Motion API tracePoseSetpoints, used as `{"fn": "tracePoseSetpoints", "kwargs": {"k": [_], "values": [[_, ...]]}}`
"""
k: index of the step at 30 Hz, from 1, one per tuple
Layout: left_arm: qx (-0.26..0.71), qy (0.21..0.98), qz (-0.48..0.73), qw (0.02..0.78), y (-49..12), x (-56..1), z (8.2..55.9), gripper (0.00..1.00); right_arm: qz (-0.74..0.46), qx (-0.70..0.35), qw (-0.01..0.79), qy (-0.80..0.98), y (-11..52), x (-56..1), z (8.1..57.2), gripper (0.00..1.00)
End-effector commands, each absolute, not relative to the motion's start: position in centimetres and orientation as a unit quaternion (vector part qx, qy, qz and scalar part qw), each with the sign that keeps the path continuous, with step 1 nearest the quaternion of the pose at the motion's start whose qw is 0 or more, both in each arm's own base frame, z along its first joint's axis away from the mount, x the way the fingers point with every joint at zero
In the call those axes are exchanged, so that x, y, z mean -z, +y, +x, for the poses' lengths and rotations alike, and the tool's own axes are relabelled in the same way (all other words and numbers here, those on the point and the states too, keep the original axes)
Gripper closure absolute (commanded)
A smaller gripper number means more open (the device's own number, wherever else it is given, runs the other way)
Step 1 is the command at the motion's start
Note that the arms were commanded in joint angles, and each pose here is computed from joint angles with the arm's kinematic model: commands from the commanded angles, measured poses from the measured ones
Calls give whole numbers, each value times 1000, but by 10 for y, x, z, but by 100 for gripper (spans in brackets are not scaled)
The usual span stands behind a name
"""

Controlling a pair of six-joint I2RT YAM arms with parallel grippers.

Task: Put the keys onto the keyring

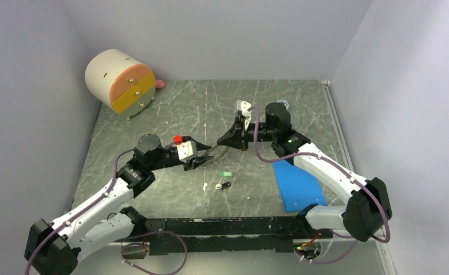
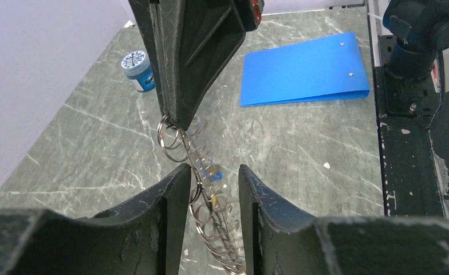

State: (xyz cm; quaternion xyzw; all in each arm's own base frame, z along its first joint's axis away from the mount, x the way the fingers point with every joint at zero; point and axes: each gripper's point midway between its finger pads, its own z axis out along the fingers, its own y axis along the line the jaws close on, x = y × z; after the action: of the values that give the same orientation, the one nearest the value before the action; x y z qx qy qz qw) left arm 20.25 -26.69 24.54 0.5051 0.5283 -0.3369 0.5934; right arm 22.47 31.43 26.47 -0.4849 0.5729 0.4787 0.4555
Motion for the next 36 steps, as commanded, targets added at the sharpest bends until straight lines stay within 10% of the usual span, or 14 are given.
{"fn": "tracePoseSetpoints", "kwargs": {"k": [1, 27, 36], "values": [[360, 482, 511, 614, -276, -273, 195, 58, -491, -480, 495, 532, 315, -294, 224, 100], [315, 560, 438, 629, -267, -284, 230, 50, -509, -496, 478, 516, 315, -292, 212, 100], [352, 544, 485, 587, -281, -281, 215, 69, -487, -480, 492, 540, 314, -294, 224, 100]]}}
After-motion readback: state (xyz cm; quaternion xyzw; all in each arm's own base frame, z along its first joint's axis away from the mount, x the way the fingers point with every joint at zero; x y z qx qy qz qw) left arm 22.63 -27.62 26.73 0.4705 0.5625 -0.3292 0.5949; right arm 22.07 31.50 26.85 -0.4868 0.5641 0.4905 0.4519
